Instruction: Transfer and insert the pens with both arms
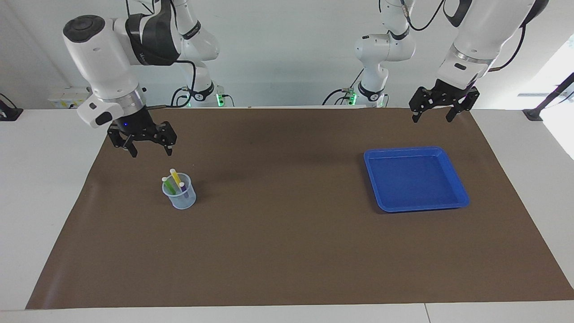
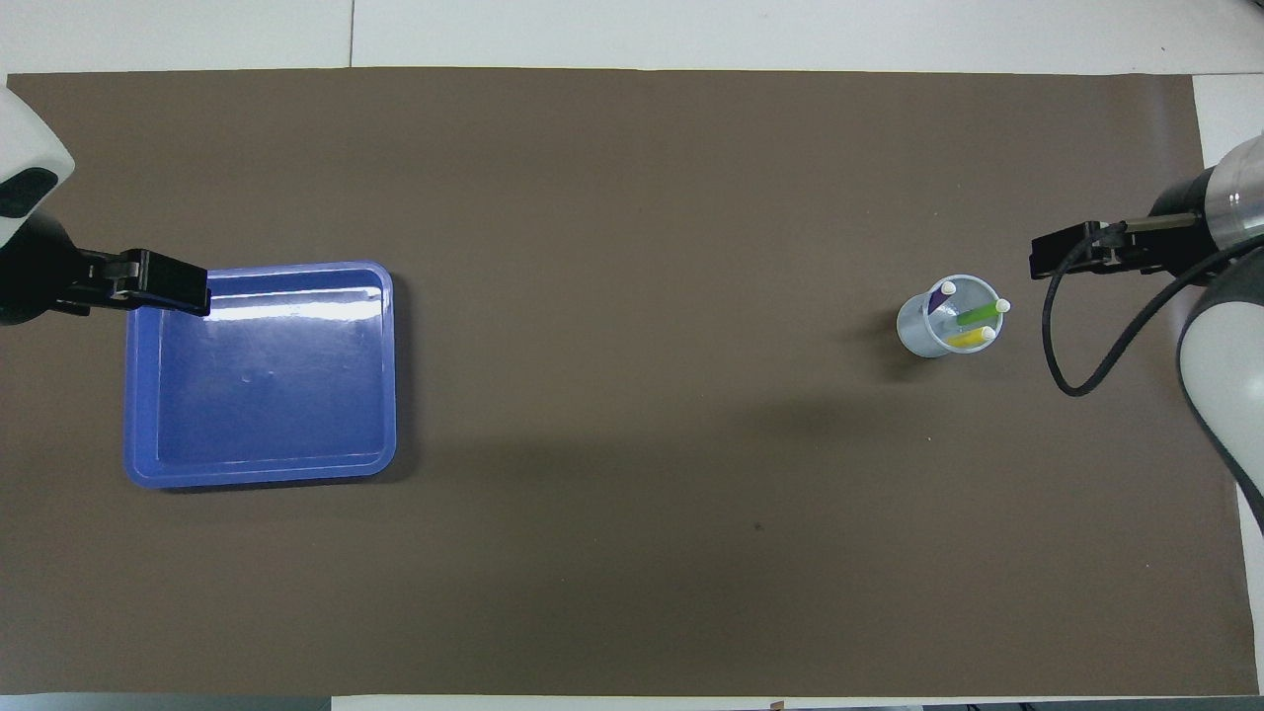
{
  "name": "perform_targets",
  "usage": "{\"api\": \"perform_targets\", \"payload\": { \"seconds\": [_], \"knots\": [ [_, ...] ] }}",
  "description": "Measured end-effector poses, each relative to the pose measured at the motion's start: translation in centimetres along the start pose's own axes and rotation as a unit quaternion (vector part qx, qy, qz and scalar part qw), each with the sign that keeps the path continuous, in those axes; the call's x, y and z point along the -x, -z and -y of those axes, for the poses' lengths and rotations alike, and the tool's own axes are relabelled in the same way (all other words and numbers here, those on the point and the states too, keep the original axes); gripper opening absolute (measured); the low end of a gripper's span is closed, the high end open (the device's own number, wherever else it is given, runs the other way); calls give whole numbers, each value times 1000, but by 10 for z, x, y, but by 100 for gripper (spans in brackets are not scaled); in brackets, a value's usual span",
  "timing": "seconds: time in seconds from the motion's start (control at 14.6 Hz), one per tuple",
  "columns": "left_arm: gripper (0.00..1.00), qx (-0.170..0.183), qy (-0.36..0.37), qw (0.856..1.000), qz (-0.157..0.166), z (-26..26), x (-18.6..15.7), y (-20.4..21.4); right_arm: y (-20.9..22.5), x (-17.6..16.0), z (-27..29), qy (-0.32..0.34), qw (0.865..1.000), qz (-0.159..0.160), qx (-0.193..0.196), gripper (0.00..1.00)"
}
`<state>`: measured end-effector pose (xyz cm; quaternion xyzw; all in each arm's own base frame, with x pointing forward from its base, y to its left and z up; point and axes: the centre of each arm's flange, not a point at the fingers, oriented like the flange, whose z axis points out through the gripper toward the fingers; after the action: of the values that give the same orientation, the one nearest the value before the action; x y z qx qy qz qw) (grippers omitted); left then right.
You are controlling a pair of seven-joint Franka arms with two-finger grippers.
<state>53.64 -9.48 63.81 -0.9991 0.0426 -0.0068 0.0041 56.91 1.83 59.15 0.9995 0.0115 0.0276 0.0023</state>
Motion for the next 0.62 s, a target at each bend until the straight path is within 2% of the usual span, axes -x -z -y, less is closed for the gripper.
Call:
{"api": "perform_targets", "payload": {
  "seconds": [0.62],
  "knots": [
    [100, -1, 0, 1000, 12, -1, 3, -3, 13, 12, 5, 4, 1000, 11, 2, 100]
  ]
}}
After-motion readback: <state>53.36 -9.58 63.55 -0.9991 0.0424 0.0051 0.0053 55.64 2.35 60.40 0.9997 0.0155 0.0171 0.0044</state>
